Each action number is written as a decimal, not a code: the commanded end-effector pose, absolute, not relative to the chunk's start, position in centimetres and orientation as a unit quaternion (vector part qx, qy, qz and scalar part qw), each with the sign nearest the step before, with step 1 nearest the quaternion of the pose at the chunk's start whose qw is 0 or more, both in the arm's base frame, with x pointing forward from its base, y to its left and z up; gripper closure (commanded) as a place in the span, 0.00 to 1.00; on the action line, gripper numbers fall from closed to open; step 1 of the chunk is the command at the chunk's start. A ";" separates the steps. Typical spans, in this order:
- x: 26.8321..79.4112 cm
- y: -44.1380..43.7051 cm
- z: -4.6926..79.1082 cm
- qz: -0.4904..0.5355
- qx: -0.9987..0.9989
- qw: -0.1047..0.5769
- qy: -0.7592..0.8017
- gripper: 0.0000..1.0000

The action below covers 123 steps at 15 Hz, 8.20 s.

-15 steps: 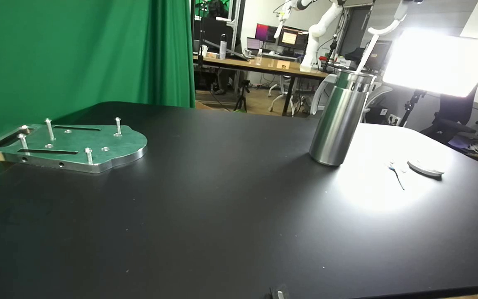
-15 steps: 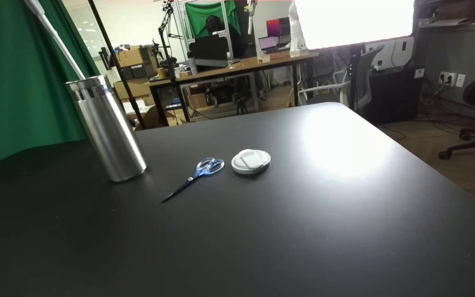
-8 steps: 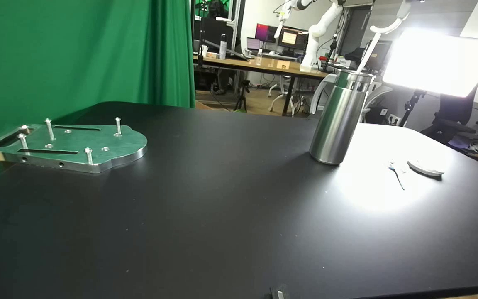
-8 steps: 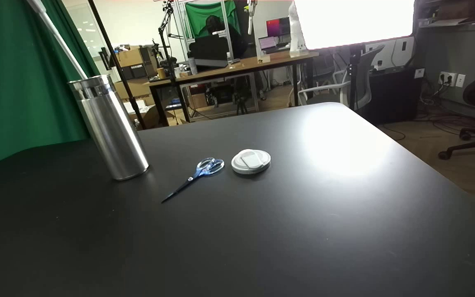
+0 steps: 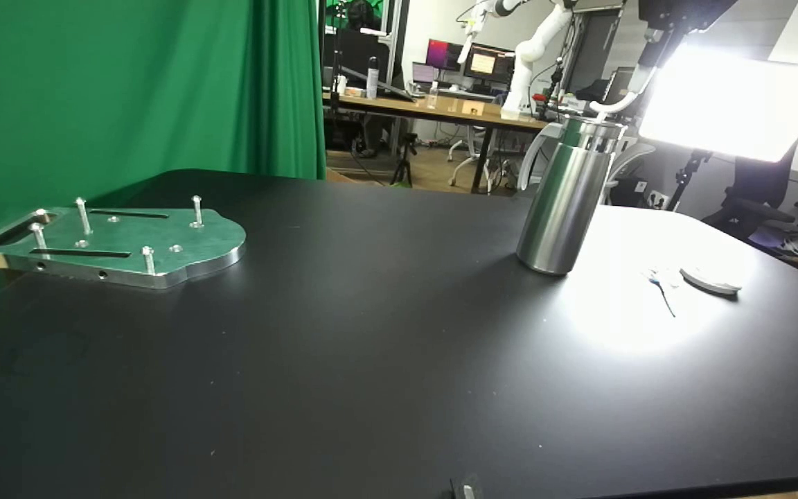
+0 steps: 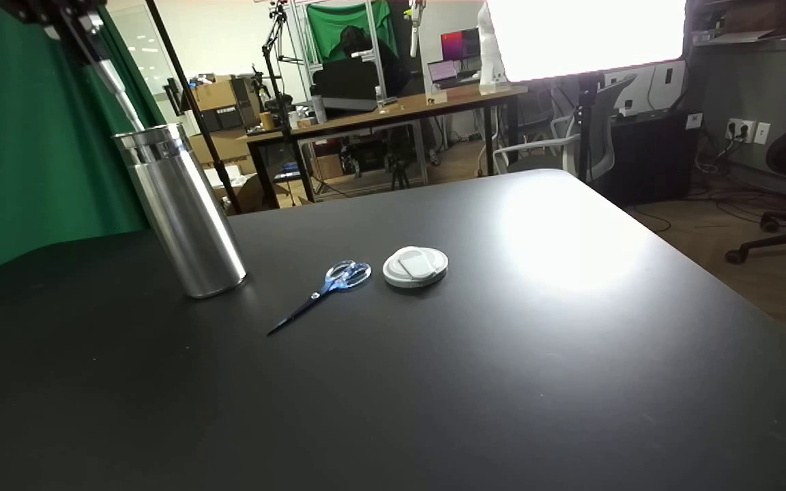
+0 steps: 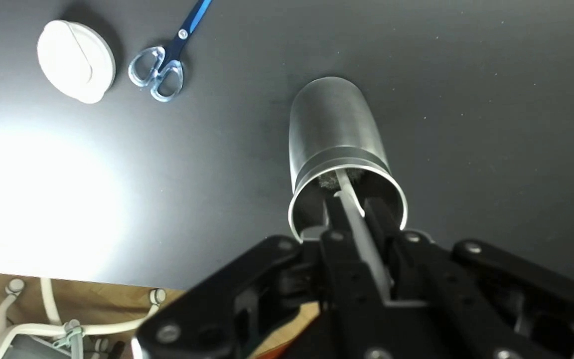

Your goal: Move the bottle brush up and down repeatedly in the thermos flask

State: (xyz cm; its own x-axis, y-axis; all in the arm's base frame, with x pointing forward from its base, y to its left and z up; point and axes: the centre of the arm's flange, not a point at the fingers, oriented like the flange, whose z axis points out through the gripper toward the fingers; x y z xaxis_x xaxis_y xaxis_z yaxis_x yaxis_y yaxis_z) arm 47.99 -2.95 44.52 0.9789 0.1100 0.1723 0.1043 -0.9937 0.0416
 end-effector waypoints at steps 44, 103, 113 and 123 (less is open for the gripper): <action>55.0 -3.7 41.3 0.031 0.998 0.019 0.055 0.96; 60.0 -6.6 40.9 -0.016 0.999 -0.013 0.026 0.96; 59.3 -7.1 44.1 0.004 1.000 -0.011 0.026 0.96; 56.1 -7.7 51.3 0.067 0.997 -0.010 0.024 0.96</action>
State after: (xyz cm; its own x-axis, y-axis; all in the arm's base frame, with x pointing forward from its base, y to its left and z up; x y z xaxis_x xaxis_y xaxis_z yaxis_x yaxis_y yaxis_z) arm 57.37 -7.60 49.91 0.9914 0.0617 0.1153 0.0633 -0.9979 -0.0098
